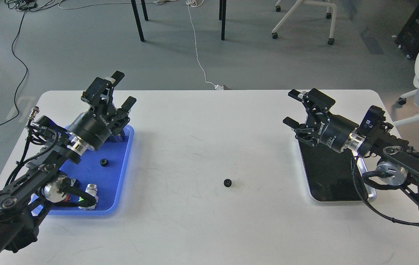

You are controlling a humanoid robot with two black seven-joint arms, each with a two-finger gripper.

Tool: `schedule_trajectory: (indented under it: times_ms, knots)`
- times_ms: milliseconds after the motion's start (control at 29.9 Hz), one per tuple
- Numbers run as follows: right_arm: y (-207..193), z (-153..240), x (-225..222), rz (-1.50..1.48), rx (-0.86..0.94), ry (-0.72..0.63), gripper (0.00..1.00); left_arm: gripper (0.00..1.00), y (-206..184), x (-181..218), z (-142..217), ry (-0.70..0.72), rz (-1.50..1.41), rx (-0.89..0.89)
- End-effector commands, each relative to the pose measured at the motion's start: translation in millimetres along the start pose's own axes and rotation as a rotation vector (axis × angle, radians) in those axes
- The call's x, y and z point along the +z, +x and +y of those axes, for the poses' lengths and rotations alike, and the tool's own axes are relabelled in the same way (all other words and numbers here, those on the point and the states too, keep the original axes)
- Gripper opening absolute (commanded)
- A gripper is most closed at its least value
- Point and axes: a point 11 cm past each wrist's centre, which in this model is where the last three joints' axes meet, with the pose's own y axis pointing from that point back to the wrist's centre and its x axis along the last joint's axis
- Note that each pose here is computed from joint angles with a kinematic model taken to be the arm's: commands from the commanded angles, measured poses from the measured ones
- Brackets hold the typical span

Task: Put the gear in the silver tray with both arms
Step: 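Reach the right gripper toward the gear on the table, then close the right gripper on the black gear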

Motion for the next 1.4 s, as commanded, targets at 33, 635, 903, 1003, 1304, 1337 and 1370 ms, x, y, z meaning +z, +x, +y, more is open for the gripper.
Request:
schedule_trajectory:
  times_ms: [33, 635, 903, 1003, 1304, 1337, 1370]
  knots:
    - [-18.3, -25.4, -20.7, 0.348, -0.249, -0.173, 0.99, 0.98, 10.7, 1.3, 11.4, -0.028, 0.092, 0.039]
    - [-109.0, -108.4, -14.7, 1.352, -0.830, -0.343, 0.98, 0.98, 14.1, 7.4, 17.4, -0.045, 0.145, 0.063]
    - [-123.9, -122.4, -1.7, 1.471, -0.900, -0.348, 0.92, 0.98, 17.2, 10.8, 20.5, -0.053, 0.143, 0.071]
    - [-118.4, -117.2, 5.2, 1.488, -0.910, -0.368, 0.87, 0.98, 18.4, 10.7, 20.8, -0.044, 0.142, 0.073]
    - [-125.7, -113.5, 10.2, 1.477, -0.937, -0.360, 0.73, 0.98, 17.7, 10.3, 20.6, -0.041, 0.142, 0.070]
    - [-125.7, -113.5, 10.2, 1.477, -0.937, -0.360, 0.73, 0.98, 17.2, 10.1, 20.4, -0.041, 0.144, 0.070]
    - [-125.7, -113.5, 10.2, 1.477, -0.937, -0.360, 0.73, 0.98, 17.2, 10.1, 20.4, -0.041, 0.144, 0.070]
